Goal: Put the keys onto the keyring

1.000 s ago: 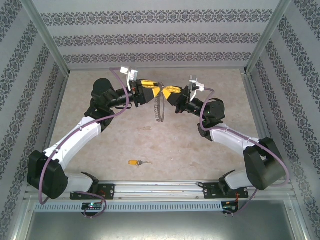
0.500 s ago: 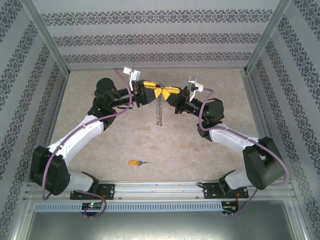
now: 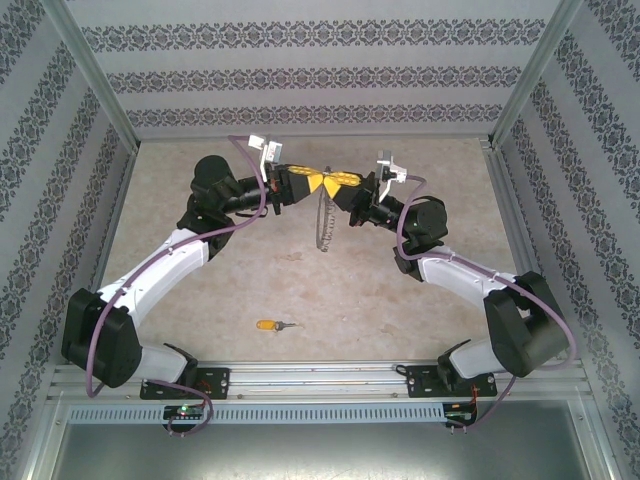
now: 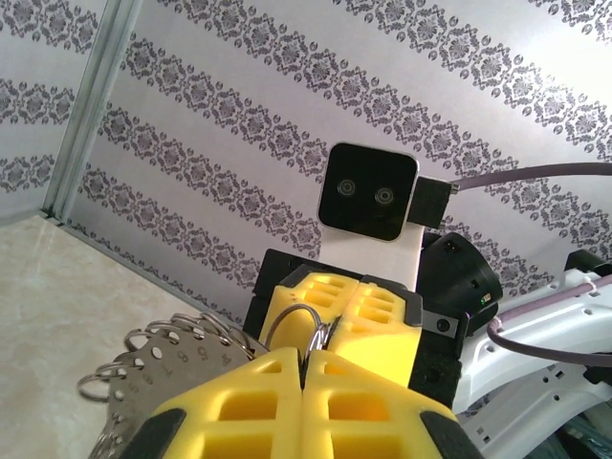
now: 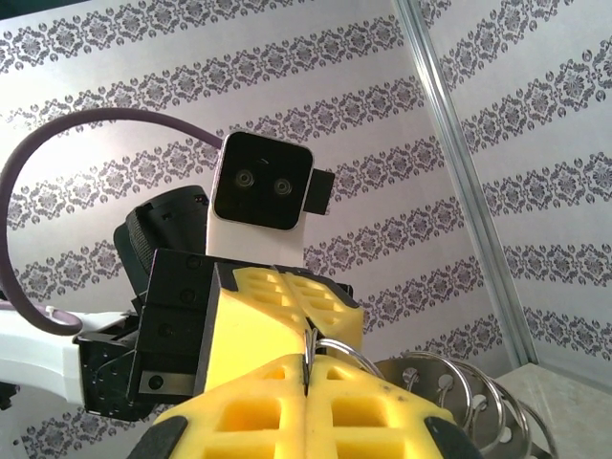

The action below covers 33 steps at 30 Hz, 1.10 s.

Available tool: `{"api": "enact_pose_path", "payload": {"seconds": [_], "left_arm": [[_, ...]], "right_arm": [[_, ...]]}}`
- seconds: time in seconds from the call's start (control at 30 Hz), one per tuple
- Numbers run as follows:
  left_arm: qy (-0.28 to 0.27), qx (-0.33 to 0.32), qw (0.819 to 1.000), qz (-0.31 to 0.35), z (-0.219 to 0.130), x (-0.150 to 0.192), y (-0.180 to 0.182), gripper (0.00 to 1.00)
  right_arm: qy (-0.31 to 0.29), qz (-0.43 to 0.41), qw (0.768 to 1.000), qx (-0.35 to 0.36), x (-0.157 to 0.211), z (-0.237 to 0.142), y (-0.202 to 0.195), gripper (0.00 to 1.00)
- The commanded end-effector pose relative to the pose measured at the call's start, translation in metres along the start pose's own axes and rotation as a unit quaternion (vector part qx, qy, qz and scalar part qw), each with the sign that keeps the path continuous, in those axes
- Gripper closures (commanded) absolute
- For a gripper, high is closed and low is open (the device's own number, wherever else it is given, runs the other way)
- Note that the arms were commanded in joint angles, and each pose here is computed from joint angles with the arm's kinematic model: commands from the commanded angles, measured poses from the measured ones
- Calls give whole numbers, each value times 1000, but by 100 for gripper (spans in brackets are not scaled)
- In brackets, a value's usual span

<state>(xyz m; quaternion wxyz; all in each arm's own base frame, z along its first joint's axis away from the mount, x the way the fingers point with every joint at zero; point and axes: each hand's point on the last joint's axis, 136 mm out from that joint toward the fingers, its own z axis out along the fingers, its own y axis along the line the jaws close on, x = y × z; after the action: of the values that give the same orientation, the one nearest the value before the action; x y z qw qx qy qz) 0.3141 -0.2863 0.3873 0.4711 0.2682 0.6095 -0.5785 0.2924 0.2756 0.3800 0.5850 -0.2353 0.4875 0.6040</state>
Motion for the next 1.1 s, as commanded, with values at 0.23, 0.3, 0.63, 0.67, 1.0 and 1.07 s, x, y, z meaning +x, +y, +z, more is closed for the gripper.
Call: {"api": "enact_pose_path", "payload": {"seconds": [0.23, 0.3, 0.63, 0.67, 1.0, 1.07], "left_arm": [[19, 7, 997, 76, -2, -2, -17, 100], [19, 3, 996, 92, -4, -1, -17, 100], [35, -18, 977, 208, -4, 12, -22, 100], [40, -20, 974, 222, -3, 15, -22, 100], [67, -23, 957, 283, 1, 27, -29, 100], [64, -22, 955, 290, 1, 29, -30, 100]], "right_arm": [[-84, 23, 993, 83, -62, -61, -22, 46], [-85, 32, 991, 101, -63, -72, -26, 46], [-40, 80, 991, 100, -33, -75, -34, 46], [-33, 80, 992, 94, -29, -73, -33, 46], [11, 83, 995, 62, -3, -62, -19, 47], [13, 86, 994, 64, 1, -63, -19, 47]]}}
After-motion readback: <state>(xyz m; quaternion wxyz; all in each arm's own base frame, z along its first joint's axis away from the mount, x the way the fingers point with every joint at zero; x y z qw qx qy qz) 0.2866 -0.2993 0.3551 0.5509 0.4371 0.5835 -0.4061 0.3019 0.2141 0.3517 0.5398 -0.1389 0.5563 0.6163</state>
